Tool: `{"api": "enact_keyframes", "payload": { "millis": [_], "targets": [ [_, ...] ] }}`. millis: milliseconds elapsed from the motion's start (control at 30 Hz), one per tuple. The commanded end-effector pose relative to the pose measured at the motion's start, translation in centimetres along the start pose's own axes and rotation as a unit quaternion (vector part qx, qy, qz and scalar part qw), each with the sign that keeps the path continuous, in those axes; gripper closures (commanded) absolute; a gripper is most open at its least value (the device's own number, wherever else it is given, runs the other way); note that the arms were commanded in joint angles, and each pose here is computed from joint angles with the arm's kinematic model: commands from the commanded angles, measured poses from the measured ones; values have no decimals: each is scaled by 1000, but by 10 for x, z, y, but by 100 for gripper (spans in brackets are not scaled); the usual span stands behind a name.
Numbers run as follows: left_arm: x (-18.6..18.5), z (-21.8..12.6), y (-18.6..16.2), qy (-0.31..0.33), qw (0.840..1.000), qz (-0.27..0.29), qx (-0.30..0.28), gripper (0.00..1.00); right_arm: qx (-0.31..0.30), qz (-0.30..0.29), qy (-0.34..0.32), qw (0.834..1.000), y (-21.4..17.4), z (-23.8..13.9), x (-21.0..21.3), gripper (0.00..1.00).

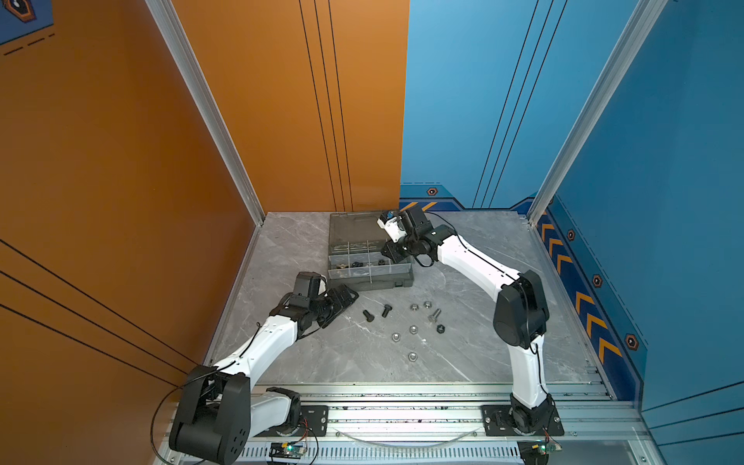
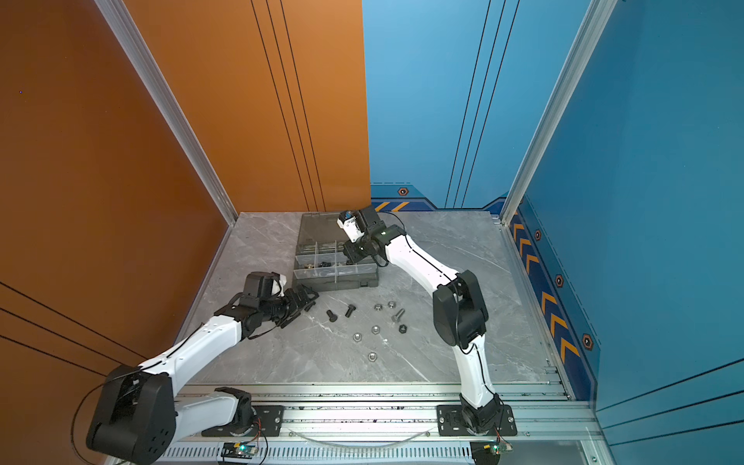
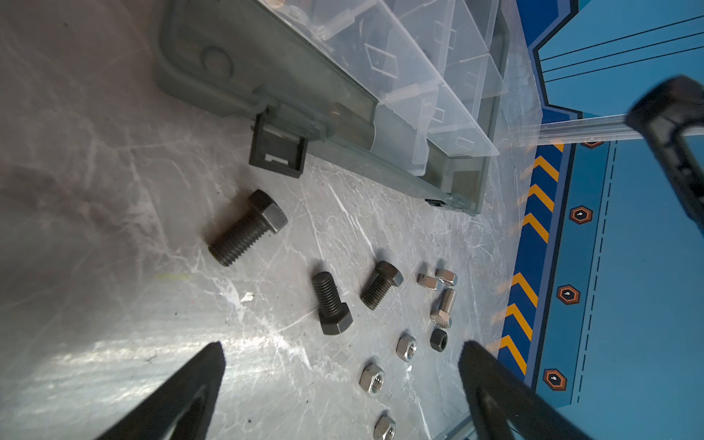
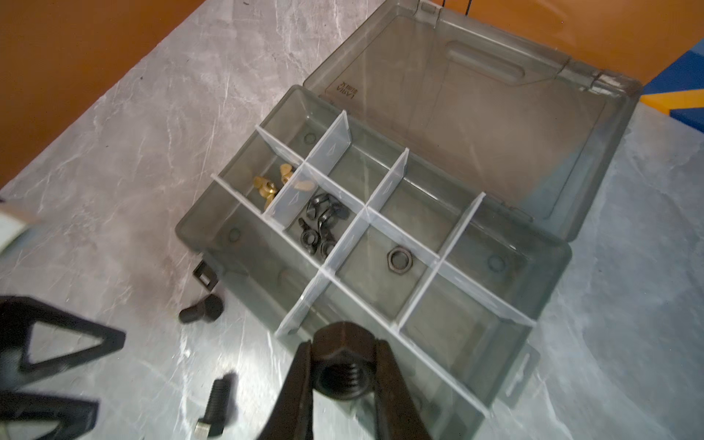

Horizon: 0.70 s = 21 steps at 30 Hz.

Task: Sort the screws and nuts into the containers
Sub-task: 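Lift the black hex nut with the right gripper over the box, then lower the hex nut into the empty compartment and open right gripper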

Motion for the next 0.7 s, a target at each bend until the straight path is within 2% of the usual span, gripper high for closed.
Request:
{"api": "enact_keyframes", "payload": {
  "millis": [0,233,467,567,667],
  "targets": [
    [-6,-4,2,-17,1000,-4,-3,2,-31,12,-17,999,17,24,-13,100],
    [-5,-6,3,-16,1000,-3,-6,2,-6,39,-25,999,-6,68,-27,100],
    [-2,-9,3,-14,1000,-5,-9,2,19,44,-35,998,-24,79,-33,99],
    [-1,-8,4,-14,1000,-6,-9,2,24,43,-38,998,-27,79,-35,92],
    [-1,-8,4,-14,1000,-5,-8,2,28,43,-39,998,-28,77,-34,75]
  ]
}}
Point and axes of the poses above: each gripper's point midway between its finger pads, its own z axis out along the fingers, its own x axis along the line the jaws close on, y = z × x, the point moved 2 cm from there along -z, back along the fingers, and after that the axes turned 2 degrees about z, right-handed, at the moved point
